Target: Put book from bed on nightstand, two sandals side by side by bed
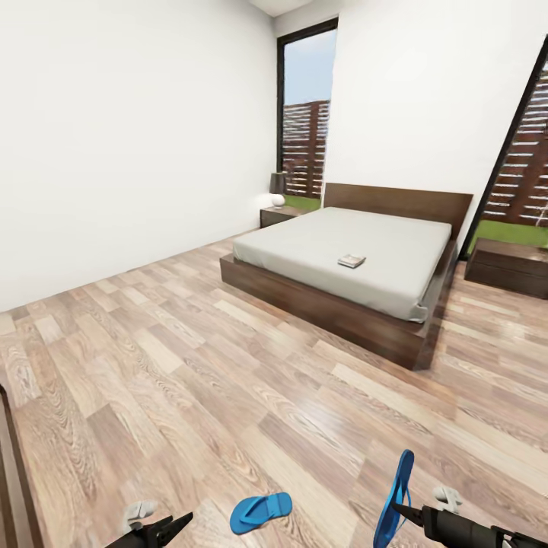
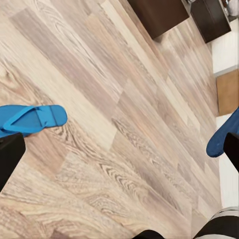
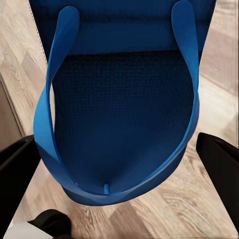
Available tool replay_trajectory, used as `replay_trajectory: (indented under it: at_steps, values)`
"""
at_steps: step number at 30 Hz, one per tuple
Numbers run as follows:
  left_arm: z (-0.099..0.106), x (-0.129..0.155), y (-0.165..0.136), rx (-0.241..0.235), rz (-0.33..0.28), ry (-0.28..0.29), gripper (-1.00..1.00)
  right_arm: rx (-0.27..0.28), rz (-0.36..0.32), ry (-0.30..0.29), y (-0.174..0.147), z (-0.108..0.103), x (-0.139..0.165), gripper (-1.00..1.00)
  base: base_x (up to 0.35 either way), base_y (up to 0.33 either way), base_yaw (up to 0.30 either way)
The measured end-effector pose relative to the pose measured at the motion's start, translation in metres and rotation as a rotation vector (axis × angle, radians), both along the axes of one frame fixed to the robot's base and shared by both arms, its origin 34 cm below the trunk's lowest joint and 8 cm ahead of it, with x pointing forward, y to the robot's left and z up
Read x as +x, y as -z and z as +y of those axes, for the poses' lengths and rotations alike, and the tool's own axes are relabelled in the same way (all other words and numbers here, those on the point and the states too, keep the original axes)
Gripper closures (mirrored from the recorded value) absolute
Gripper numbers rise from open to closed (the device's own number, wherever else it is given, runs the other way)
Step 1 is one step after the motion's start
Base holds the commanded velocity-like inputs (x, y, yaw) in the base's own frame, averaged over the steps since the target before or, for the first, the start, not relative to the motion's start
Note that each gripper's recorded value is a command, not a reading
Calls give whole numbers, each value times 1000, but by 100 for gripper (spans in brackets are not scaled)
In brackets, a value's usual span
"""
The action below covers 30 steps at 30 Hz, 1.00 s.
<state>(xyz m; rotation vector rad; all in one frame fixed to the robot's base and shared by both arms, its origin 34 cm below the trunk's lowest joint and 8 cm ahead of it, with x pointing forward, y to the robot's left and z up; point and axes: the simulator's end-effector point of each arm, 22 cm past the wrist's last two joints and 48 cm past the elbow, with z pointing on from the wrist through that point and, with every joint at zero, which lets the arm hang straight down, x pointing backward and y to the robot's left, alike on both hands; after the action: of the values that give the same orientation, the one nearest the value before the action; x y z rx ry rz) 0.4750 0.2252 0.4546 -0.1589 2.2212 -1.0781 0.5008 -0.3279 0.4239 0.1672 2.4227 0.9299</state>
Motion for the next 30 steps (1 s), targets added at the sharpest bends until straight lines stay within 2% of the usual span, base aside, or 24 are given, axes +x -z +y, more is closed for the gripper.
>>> replay_trajectory:
  at_steps: [20,30]
  values:
    - [0,0,0,0,0,0,-100,0,0,1,0,0,0,100,0,0,-257]
    - [0,0,0,0,0,0,-100,1,-1,0,0,1,0,100,141,113,-41]
